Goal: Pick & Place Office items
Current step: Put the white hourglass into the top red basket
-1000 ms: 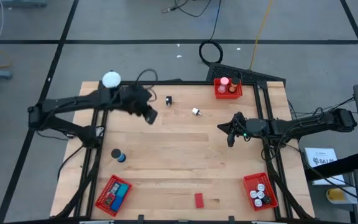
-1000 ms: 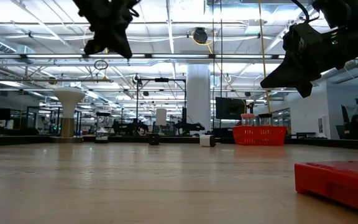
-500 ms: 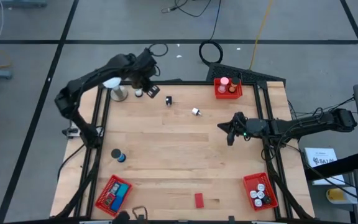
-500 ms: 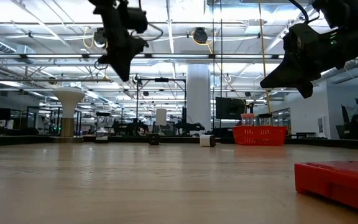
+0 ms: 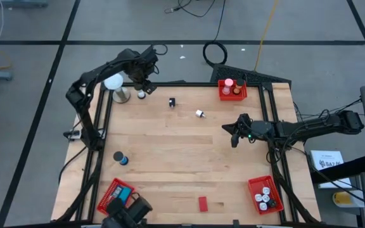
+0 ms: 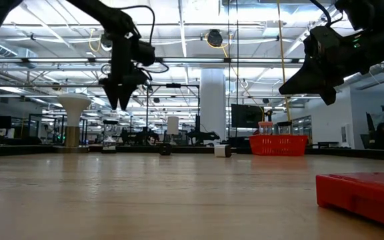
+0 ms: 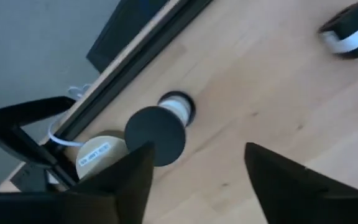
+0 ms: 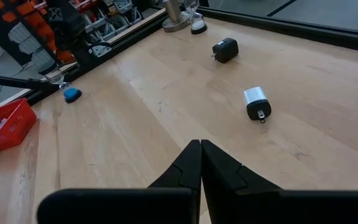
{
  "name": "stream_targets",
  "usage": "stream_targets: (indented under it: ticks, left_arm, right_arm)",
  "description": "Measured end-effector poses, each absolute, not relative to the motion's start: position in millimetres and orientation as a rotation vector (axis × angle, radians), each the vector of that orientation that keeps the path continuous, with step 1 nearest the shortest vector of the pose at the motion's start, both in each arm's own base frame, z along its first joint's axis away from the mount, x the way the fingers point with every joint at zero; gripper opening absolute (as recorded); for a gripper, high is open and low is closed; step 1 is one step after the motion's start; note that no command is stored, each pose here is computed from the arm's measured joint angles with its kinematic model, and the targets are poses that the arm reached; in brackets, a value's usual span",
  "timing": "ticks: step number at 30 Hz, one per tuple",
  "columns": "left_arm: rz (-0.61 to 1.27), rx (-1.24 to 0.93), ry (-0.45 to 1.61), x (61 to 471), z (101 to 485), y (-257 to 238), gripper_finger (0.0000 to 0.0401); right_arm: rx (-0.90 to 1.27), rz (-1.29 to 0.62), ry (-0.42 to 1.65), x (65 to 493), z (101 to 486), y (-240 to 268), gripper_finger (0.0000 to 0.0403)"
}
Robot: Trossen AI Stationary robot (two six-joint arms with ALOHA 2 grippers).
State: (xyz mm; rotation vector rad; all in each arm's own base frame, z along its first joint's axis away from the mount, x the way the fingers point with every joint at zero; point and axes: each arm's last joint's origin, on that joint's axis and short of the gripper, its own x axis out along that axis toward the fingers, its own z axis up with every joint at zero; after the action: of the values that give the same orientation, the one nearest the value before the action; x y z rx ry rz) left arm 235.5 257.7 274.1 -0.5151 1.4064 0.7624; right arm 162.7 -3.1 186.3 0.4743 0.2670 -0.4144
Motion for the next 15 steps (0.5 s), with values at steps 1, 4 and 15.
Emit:
stream_targets:
  ticks: [1,4,15]
  left_arm:
    - [0.767,-0.517,1.419,235,271,260,0.0263]
    - [0.772,-0.521,1.446,233,262,268,0.0291]
    - [0.810,-0.524,1.505,225,240,290,0.0315]
  right_arm:
    - [0.474,-0.414,0.267,163,186,-3,0.0000]
    - [0.474,-0.414,0.268,163,186,-3,0.0000]
    - [0.475,-0.414,0.268,163,186,-3,0.0000]
